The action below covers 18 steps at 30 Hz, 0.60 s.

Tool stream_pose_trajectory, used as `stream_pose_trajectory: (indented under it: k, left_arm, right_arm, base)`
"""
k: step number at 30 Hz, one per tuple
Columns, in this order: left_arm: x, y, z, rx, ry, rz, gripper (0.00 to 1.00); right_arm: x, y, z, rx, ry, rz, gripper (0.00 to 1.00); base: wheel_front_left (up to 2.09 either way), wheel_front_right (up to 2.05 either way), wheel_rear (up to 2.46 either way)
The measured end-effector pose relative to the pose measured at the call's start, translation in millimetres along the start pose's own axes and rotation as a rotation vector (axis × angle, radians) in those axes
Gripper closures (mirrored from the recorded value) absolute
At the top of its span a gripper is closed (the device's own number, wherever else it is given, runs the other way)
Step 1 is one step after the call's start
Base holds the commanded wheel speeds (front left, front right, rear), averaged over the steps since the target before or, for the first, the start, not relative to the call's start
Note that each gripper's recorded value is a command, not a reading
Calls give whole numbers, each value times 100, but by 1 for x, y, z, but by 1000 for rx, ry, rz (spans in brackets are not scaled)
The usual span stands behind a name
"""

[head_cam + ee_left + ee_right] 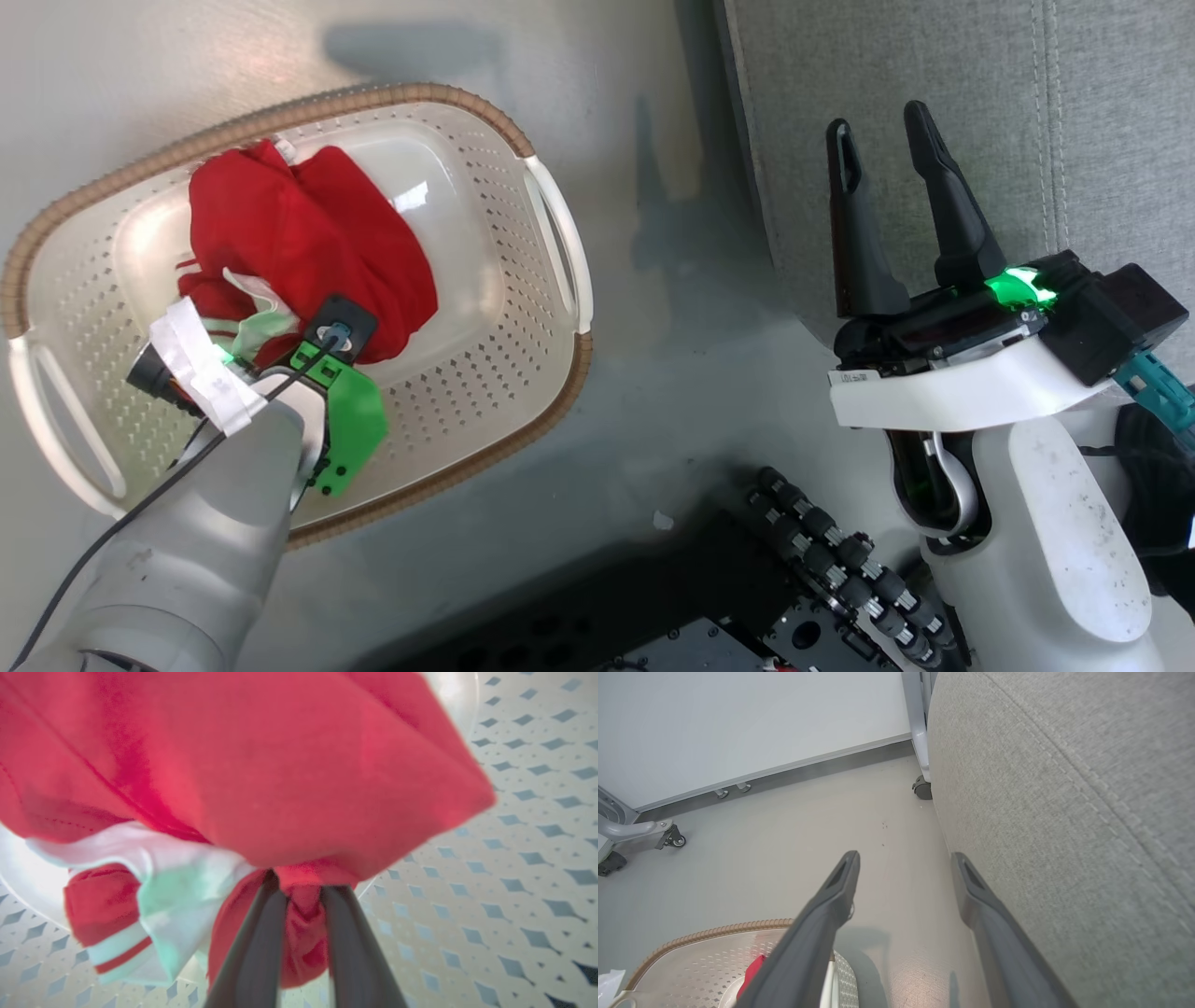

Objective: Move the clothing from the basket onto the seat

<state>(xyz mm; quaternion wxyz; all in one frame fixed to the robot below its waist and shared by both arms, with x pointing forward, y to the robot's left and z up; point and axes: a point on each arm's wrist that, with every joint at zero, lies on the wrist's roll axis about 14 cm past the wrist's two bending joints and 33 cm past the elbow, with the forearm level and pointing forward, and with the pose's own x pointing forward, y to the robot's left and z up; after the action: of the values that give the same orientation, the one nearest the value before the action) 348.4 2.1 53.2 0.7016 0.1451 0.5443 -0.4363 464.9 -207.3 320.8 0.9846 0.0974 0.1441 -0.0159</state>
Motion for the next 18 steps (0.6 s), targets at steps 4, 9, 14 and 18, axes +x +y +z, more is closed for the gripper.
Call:
stream_pose_trajectory:
  k: [4, 9, 14, 18]
  left_arm:
    - [-13, -4, 21, -10, -87, 11, 100]
    - [-35, -12, 44, -46, -198, 27, 100]
    - [-62, -17, 66, -94, -301, 55, 100]
    - [-85, -18, 83, -139, -378, 91, 100]
  right_arm:
    - [-3, 3, 12, -18, -27, 7, 0]
    - [-10, 7, 26, -39, -54, 13, 0]
    - [-20, 13, 40, -62, -80, 24, 0]
    - [-29, 19, 53, -76, -106, 43, 0]
  base:
    - [0, 0, 0]
    - [0, 0, 0]
    - [0, 0, 0]
    - [0, 0, 0]
